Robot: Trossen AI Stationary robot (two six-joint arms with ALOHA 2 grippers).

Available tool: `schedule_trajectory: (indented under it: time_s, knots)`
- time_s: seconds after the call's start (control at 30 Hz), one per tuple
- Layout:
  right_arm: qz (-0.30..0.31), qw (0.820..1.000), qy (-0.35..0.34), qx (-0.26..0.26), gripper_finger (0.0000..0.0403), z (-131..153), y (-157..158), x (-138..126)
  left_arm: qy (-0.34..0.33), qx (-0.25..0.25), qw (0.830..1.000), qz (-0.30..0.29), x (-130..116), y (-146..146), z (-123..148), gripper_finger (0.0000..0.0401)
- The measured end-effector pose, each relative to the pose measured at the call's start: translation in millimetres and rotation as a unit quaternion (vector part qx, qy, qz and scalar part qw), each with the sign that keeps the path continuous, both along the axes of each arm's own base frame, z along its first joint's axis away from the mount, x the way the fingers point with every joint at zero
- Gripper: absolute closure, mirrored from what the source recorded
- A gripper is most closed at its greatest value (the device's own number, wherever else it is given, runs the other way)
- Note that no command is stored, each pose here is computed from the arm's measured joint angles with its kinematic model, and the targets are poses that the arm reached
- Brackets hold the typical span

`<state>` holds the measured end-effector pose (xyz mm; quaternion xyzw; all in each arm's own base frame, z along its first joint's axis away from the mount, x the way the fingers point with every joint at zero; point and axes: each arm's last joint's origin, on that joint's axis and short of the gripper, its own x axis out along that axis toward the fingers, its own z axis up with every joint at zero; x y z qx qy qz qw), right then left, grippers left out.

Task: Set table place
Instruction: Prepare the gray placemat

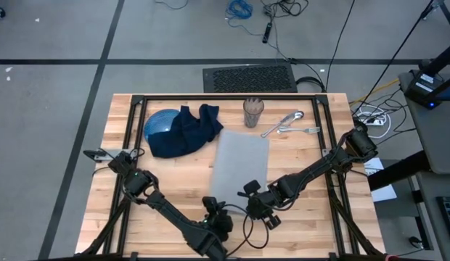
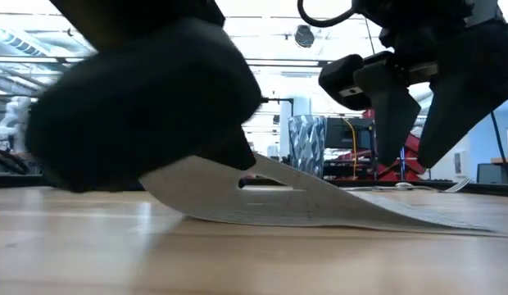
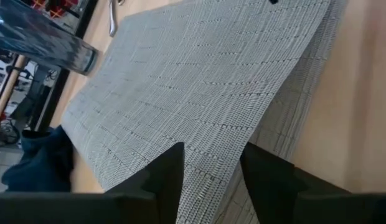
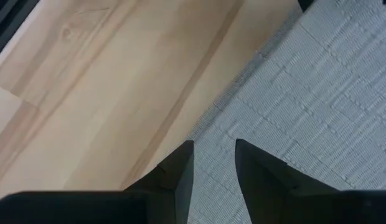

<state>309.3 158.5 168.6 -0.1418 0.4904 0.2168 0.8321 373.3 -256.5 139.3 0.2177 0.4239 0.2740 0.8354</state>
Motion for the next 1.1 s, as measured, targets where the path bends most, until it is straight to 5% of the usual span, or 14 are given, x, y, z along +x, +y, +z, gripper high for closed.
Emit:
schedule_trajectory:
  time_s: [0.27,0.47,0.73,1.1]
  knots:
    - [-0.004,1.000,0.004,0.000,0.0298,0,2,-2,0.000,0.002,1.000,0.014,8,12,0,0.0307]
    - [0.025,0.999,0.024,-0.014,0.0317,-2,17,-15,-0.032,-0.003,0.998,0.046,12,19,1,0.0392]
    - [0.025,0.993,0.010,-0.111,0.0361,-5,35,-35,-0.116,-0.002,0.988,0.105,9,24,3,0.0401]
    - [-0.088,0.976,-0.047,-0.194,0.0387,-13,28,-41,-0.231,-0.007,0.962,0.146,-6,23,26,0.0401]
